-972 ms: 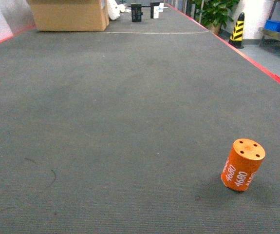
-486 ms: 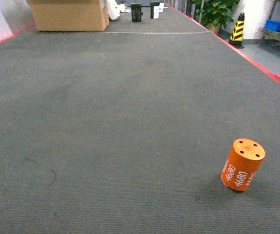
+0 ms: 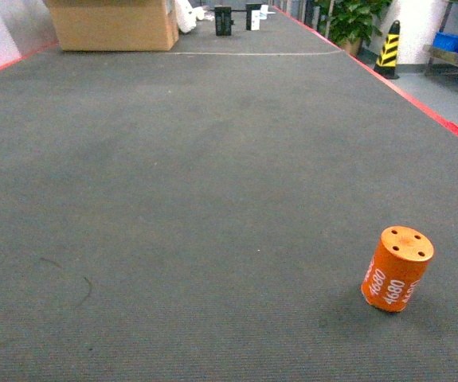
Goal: Sort blue parts and orange caps into right shelf containers
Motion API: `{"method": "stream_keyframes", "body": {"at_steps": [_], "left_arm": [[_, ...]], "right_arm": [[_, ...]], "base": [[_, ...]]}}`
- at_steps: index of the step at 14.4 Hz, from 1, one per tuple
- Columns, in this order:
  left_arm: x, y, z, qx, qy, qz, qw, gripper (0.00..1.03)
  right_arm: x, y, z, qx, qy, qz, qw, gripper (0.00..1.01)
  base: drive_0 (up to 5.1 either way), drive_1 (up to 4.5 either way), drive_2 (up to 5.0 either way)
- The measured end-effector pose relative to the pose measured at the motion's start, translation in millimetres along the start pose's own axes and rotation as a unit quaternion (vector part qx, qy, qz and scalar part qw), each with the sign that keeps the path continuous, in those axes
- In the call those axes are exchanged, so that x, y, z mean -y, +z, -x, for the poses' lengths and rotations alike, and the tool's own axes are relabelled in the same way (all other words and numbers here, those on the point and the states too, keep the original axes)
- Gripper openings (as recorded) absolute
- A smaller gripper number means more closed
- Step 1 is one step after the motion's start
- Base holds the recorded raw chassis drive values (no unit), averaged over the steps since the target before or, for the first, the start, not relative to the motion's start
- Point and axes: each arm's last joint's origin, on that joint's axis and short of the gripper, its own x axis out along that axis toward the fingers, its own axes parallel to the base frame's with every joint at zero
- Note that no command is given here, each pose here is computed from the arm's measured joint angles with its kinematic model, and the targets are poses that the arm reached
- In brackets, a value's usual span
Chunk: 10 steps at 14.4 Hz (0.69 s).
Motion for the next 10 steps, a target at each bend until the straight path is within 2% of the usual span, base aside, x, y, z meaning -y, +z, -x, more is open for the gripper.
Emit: {"method": "stream_keyframes", "body": {"at_steps": [10], "left_arm": [[0.0,-0.1,0.0,0.000,0.000,0.001,1.0000,0.45]], "right_arm": [[0.0,0.0,0.0,0.000,0.000,0.000,1.0000,0.98]], "base": [[0.0,0.00,0.0]]}}
